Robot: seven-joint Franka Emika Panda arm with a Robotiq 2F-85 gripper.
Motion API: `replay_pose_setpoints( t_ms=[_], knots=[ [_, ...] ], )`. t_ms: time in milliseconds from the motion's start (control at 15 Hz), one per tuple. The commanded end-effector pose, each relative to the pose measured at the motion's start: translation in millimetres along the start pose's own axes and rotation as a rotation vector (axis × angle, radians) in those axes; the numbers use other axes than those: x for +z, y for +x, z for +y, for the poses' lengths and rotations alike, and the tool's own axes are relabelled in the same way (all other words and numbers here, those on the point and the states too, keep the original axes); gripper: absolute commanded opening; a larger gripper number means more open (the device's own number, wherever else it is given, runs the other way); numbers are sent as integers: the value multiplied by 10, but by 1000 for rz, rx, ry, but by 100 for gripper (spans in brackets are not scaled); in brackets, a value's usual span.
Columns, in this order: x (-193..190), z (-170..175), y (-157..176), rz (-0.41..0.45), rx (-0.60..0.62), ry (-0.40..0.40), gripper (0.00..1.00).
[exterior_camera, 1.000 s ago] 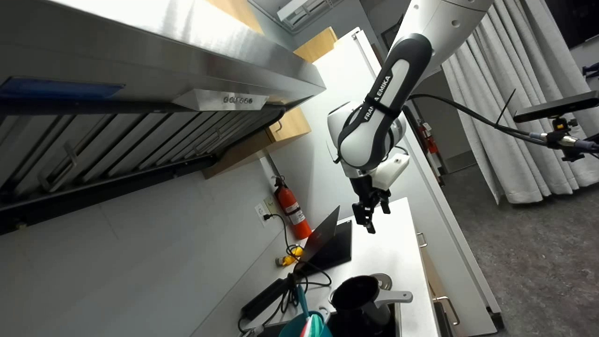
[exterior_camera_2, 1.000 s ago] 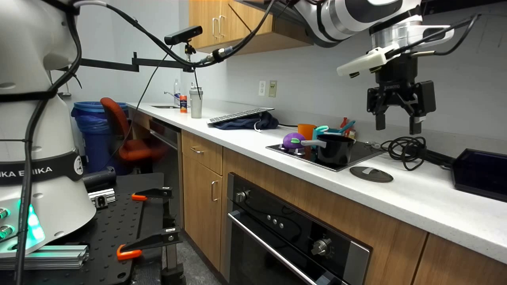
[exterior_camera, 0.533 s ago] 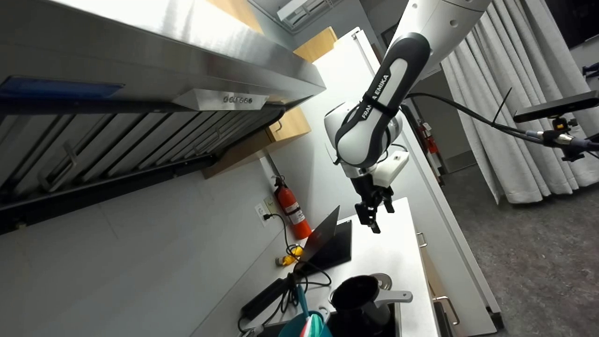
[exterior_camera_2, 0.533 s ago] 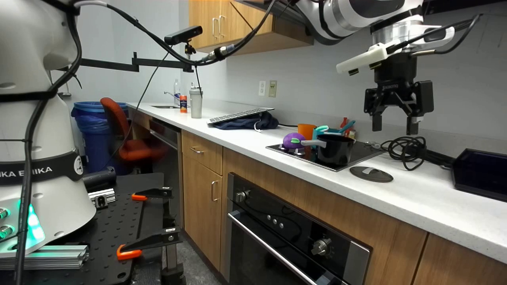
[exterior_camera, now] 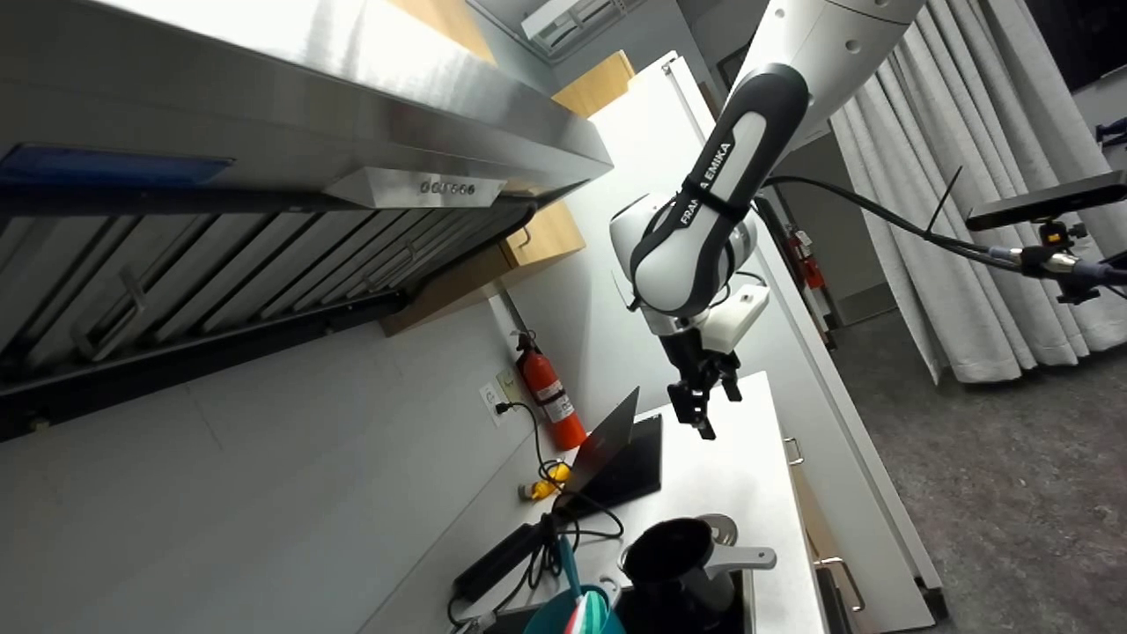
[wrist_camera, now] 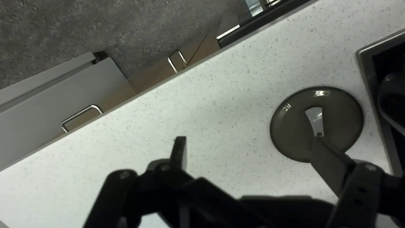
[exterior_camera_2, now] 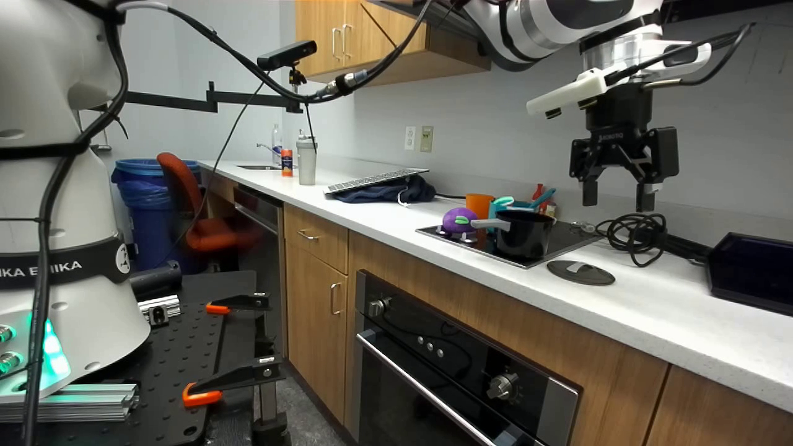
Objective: Put the lid on the pot
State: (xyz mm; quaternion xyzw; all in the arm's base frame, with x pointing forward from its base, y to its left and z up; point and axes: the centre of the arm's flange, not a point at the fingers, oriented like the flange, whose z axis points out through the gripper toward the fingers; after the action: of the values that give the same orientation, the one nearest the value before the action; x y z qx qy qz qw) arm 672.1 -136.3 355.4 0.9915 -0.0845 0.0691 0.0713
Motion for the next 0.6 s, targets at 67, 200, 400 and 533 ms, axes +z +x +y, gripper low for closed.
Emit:
replay_pose_setpoints(
  t_ms=[67,200,400,533],
  knots=[
    [13,-36,42,50,19,8,100],
    [56,-138,112,139,36,-2,100],
    [165,-364,183,248,37,23,100],
    [309,-542,165,283,18,28,100]
  ],
)
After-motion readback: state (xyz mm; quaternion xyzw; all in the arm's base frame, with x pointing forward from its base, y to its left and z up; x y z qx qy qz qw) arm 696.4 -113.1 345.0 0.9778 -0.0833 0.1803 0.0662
